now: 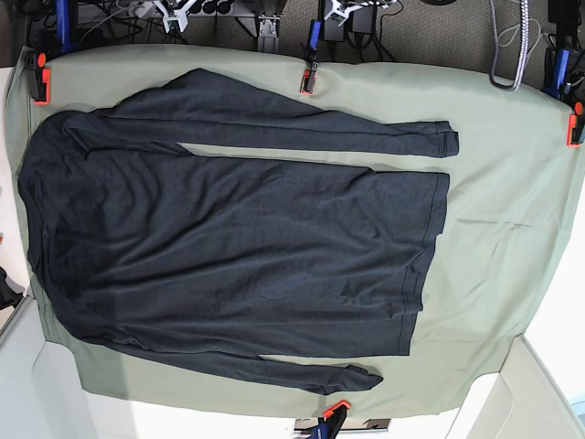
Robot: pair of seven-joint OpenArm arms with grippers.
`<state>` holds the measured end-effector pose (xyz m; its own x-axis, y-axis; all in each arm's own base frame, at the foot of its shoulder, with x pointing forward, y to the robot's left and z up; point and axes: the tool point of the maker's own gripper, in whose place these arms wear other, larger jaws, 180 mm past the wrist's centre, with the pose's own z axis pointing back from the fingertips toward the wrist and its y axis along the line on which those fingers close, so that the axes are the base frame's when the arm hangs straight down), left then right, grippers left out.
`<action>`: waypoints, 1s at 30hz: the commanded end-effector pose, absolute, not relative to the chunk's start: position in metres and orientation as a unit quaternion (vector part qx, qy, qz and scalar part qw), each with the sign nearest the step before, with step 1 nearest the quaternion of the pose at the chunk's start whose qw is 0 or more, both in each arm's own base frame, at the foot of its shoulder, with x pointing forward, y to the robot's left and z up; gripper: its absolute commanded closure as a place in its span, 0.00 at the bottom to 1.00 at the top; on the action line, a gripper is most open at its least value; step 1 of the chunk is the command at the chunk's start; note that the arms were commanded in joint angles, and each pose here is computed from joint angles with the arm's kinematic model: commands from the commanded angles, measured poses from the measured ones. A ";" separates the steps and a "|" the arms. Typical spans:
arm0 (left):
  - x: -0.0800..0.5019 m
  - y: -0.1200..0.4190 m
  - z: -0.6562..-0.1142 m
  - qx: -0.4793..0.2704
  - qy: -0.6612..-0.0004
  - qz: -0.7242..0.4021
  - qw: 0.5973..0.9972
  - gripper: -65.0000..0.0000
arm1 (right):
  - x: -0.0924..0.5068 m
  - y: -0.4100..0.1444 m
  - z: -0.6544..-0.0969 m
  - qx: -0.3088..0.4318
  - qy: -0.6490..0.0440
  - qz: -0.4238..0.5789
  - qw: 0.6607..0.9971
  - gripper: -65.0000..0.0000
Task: Fold the T-shirt properly
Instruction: 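Move both grippers out from rest toward the shirt's shoulder corners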
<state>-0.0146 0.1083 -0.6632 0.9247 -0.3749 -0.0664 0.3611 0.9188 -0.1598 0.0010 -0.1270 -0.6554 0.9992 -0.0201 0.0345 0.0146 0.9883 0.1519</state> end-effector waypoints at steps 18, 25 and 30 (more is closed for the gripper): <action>-0.010 0.080 -0.657 -0.157 0.017 -0.184 0.970 0.93 | 0.006 -0.137 -0.653 0.071 -0.031 -0.003 0.997 0.98; -0.015 0.108 -0.658 -0.140 0.008 -0.175 0.975 0.93 | -0.008 -0.143 -0.646 0.063 -0.043 0.026 0.997 0.98; -0.021 0.121 -0.651 -0.159 -0.018 -0.098 0.982 0.93 | -0.024 -0.135 -0.626 0.096 -0.067 0.068 0.991 0.98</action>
